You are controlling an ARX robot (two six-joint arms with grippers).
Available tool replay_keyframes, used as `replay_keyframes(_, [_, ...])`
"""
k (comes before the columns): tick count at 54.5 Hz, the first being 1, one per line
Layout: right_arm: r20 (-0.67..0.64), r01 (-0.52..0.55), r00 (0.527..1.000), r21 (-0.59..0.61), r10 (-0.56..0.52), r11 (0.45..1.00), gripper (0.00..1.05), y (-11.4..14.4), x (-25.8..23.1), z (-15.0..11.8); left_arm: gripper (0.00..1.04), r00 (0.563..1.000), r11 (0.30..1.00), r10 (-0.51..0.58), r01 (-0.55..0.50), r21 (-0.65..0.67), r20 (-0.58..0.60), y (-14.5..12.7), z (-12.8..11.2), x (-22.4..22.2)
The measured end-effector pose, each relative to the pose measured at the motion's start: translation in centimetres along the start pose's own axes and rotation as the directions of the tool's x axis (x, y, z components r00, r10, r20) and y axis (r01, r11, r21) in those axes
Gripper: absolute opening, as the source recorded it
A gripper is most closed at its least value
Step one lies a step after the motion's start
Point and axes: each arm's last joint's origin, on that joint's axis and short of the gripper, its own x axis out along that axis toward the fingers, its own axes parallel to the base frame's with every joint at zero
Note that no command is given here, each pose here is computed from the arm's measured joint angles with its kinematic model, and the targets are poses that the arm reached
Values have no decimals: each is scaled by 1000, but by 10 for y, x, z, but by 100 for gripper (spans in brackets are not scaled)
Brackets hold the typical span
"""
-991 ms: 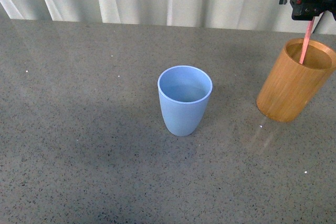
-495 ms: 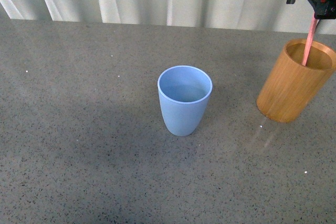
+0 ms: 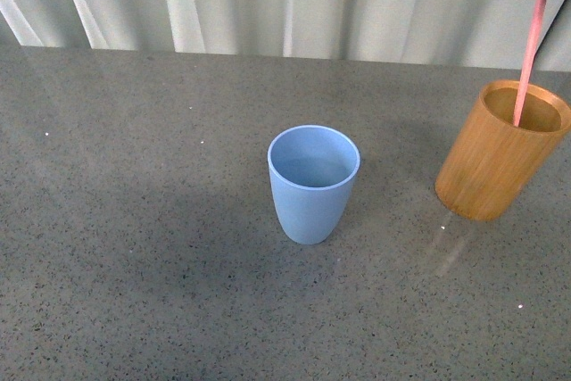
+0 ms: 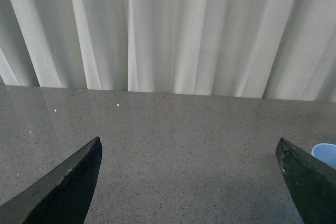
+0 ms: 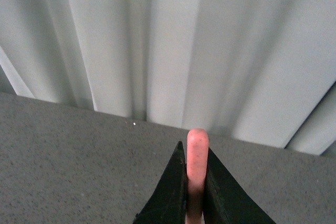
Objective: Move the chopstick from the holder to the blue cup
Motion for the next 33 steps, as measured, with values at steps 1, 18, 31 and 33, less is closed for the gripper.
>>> replay_keyframes(1, [20,0,1000,-6,1,1000,3,3,-2,8,98,1000,1000,0,0,0,0,0,0,0])
replay_keyframes(18, [203,-103,974,14,98,995,3,46,-26,87,98,1000,1000,0,0,0,0,0,0,0])
replay_keyframes(31, [178,-242,958,78,225,967,3,93,-32,80,98,1000,1000,0,0,0,0,0,0,0])
replay_keyframes(33, [176,-255,955,83,238,963,3,99,-33,77,98,1000,1000,0,0,0,0,0,0,0])
